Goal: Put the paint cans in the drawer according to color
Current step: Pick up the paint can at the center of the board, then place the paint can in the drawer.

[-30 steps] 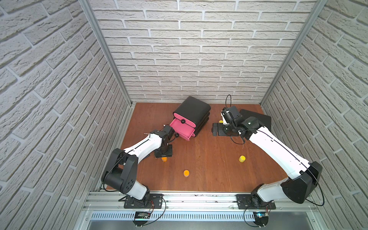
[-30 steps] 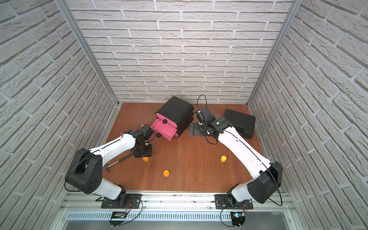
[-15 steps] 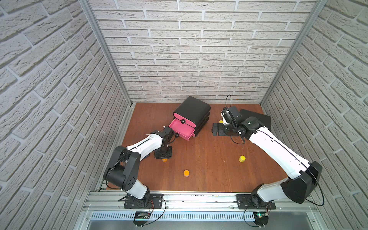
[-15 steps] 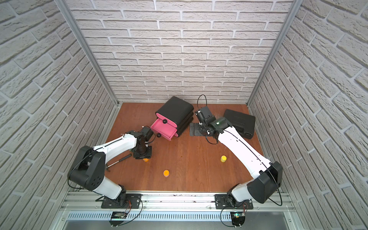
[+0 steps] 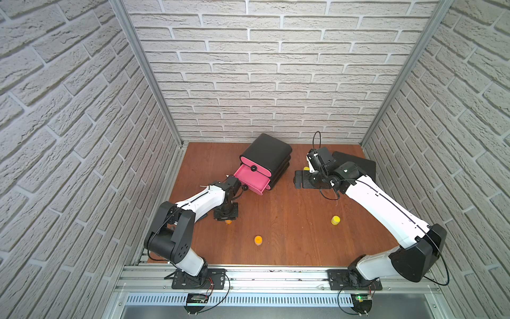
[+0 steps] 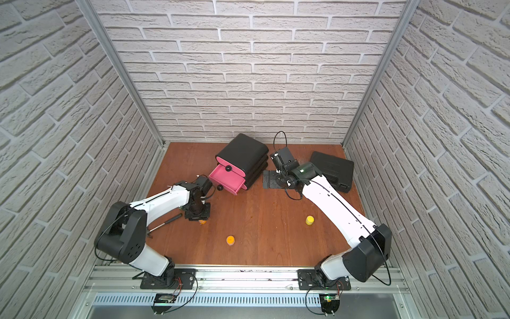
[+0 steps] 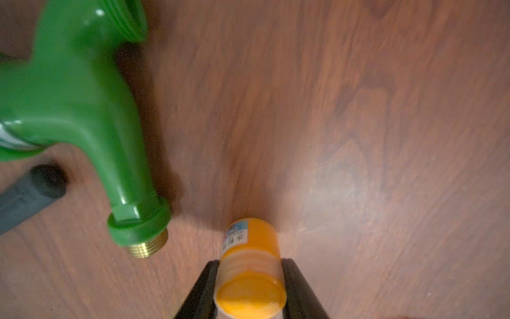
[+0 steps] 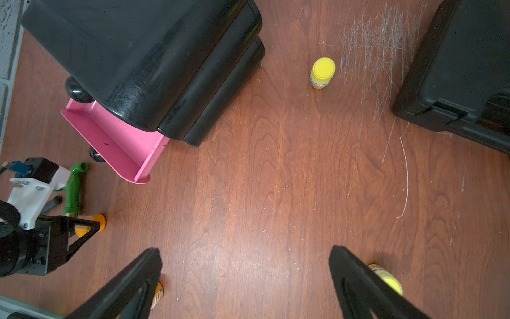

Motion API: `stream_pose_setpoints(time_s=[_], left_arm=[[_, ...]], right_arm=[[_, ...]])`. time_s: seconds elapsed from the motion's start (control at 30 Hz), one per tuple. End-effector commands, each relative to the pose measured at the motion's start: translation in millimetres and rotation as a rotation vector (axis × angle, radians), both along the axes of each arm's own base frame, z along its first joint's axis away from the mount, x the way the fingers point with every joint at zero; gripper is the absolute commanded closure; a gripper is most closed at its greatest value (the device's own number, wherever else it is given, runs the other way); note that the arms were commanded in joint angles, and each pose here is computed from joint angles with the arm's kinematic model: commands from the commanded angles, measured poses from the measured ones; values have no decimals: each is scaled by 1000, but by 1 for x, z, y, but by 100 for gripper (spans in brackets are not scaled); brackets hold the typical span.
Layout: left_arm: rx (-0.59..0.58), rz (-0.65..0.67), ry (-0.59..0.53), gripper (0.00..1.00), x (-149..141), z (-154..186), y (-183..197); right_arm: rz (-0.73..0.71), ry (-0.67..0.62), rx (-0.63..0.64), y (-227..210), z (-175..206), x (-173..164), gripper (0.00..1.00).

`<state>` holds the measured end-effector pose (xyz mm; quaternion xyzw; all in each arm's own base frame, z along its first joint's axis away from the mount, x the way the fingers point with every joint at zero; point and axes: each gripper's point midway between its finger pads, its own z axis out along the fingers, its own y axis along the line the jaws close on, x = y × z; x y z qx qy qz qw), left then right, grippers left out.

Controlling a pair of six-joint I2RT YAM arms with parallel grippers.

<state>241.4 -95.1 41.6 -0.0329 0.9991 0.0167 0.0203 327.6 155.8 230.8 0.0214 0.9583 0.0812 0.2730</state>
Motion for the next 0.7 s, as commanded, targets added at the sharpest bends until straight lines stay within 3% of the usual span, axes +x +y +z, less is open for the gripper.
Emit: stream_pose_setpoints(time_s=[0.0, 0.37, 0.67], left_arm=[[-8, -14, -80, 72, 16, 37, 4], [-161, 2, -324, 76, 88, 127, -11], [-202, -13, -393, 77, 145, 131, -29]], right_arm=[[9, 32, 12, 1, -7, -3, 0], [48, 97, -16, -7, -35, -30, 1], [49, 72, -24, -14, -30, -39, 0]])
